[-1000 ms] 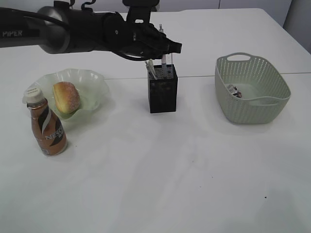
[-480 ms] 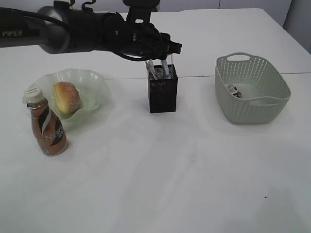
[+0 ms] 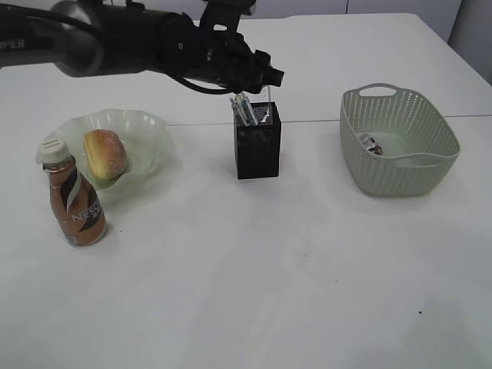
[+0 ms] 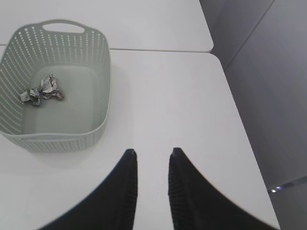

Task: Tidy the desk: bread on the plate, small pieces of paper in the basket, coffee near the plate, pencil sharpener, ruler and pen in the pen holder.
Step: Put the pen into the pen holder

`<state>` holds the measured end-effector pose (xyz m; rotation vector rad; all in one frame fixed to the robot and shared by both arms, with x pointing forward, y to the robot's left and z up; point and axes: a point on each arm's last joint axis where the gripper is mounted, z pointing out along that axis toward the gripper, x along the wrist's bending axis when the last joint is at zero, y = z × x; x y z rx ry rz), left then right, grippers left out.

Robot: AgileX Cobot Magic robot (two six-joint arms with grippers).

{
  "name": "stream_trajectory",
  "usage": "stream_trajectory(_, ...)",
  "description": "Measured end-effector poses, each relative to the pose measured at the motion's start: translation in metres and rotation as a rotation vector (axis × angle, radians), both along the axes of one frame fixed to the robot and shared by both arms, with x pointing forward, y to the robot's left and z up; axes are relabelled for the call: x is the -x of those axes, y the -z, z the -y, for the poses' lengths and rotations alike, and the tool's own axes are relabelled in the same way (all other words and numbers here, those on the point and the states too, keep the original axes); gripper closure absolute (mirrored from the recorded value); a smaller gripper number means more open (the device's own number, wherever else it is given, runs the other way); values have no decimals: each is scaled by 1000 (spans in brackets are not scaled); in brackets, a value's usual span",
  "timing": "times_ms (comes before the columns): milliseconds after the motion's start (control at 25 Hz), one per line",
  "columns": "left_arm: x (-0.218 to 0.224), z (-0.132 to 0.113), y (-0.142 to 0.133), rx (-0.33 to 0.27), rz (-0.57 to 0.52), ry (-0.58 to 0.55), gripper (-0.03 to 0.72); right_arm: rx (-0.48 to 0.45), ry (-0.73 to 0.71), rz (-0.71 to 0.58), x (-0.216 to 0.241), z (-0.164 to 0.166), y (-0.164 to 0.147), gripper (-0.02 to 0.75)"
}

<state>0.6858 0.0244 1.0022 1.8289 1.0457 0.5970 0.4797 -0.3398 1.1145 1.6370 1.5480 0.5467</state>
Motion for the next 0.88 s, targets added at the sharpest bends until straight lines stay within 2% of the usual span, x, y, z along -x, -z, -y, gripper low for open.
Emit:
stream_trajectory(240, 14, -12, -44, -64, 9, 17, 302, -24, 2, 2, 0, -1, 0, 542)
stream_trajectory(400, 24, -20, -52, -159, -68, 24, 305, -30, 2, -3, 1, -2, 0, 542)
stream_trajectory(560, 34, -30, -72, -240, -144, 11, 306, -33, -6, -27, 5, -7, 0, 542)
stream_trajectory(760, 48, -45, -121, -226, -195, -90, 307, -41, 3, -107, 11, -10, 5, 542)
stream_trajectory(880, 61, -59, -156, -248, -244, -161, 312, -52, 22, -159, 17, -10, 7, 542)
